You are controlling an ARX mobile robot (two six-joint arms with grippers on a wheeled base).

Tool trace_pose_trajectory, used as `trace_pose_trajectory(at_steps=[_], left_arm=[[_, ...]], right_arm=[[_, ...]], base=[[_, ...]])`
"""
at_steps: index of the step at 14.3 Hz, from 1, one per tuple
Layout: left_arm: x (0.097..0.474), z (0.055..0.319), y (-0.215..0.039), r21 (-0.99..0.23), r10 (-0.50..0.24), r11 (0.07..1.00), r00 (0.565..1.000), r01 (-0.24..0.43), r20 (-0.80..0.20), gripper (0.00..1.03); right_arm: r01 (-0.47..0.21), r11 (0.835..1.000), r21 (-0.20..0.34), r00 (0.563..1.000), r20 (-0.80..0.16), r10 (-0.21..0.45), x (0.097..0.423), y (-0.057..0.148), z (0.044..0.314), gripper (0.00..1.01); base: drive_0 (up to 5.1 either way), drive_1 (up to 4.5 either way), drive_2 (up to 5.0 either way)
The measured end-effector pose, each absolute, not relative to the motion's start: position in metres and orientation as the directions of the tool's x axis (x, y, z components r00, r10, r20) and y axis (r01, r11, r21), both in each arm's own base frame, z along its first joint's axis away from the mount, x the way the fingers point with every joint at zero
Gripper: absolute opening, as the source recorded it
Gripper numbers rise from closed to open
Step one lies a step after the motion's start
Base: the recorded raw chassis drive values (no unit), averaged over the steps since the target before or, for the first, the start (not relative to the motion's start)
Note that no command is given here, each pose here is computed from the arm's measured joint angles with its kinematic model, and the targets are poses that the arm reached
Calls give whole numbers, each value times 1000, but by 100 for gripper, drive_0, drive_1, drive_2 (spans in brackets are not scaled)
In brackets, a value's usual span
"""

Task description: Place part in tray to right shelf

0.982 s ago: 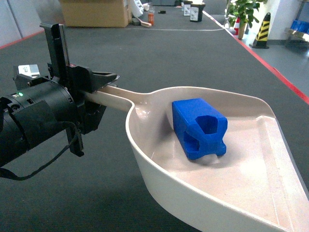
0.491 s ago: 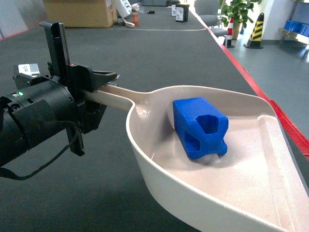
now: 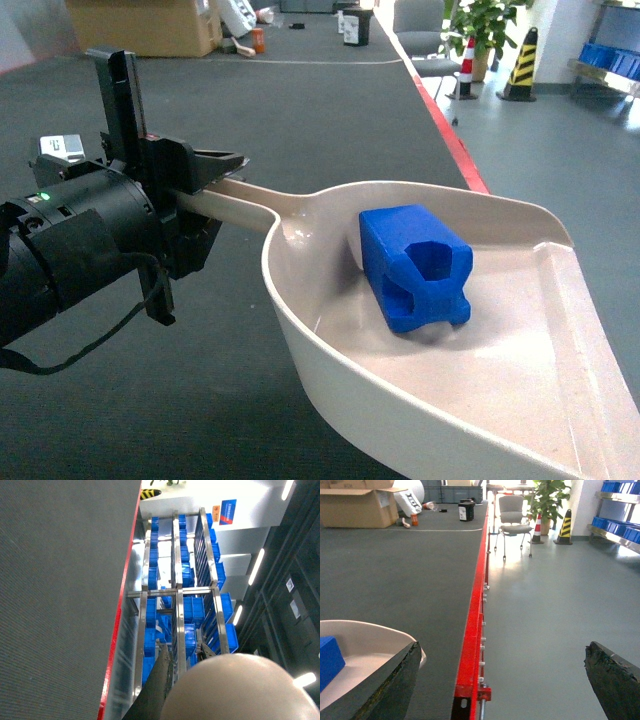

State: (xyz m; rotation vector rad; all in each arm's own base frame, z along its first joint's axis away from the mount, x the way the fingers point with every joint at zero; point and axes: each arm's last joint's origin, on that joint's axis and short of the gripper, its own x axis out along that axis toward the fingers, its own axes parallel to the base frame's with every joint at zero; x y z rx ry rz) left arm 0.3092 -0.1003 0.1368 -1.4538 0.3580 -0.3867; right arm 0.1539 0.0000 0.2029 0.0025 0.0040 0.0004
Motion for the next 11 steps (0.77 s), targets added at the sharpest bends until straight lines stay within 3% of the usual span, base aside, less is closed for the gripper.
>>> trace_pose_trajectory(at_steps=[11], left_arm=[[309,138,-100,-996,-463,75,887,43,4,13]], right_arm=[[0,1000,2,1000,-7,0,154,0,202,98]], base=[[495,-246,-246]])
